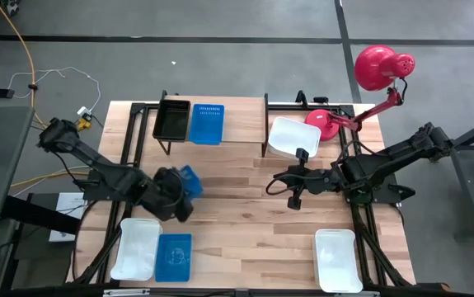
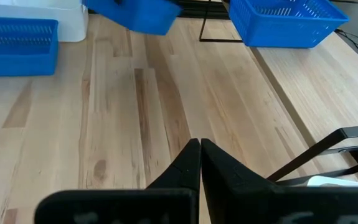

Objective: Stack baskets on shelf by color
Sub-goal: Stack the top left blue bin on the blue bin on the shelf

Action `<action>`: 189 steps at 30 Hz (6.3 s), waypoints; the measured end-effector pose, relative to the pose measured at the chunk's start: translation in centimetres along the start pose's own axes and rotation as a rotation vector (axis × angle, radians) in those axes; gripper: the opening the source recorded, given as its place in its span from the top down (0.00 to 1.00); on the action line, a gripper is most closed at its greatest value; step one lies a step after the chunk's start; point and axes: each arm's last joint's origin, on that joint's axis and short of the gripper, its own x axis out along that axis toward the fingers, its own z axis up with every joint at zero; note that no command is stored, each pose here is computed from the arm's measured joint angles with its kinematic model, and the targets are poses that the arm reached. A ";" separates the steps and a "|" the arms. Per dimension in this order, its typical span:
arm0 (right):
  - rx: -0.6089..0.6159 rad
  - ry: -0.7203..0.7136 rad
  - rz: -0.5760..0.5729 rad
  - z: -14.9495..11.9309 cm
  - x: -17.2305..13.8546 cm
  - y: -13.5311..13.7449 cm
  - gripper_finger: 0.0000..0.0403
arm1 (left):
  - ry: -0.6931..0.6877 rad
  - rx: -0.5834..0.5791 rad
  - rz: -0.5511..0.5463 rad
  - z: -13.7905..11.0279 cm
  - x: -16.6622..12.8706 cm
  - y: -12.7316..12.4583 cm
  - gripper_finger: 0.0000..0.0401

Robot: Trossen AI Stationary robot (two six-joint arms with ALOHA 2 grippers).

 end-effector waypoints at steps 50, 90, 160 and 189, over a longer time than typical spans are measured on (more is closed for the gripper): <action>0.117 0.012 -0.111 0.2 1.0 -2.2 1.00 | -0.447 -0.170 0.693 21.9 5.1 -0.1 1.00; 0.106 0.011 -0.118 0.2 1.0 -2.2 1.00 | -0.329 -0.097 0.803 21.6 10.3 0.9 0.91; 0.099 -0.212 -0.141 5.8 18.0 -15.0 1.00 | -0.288 0.619 0.358 13.3 -1.2 8.1 1.00; 0.106 -0.241 -0.096 5.8 18.7 -13.9 1.00 | -0.323 0.599 0.343 13.6 -1.5 8.2 1.00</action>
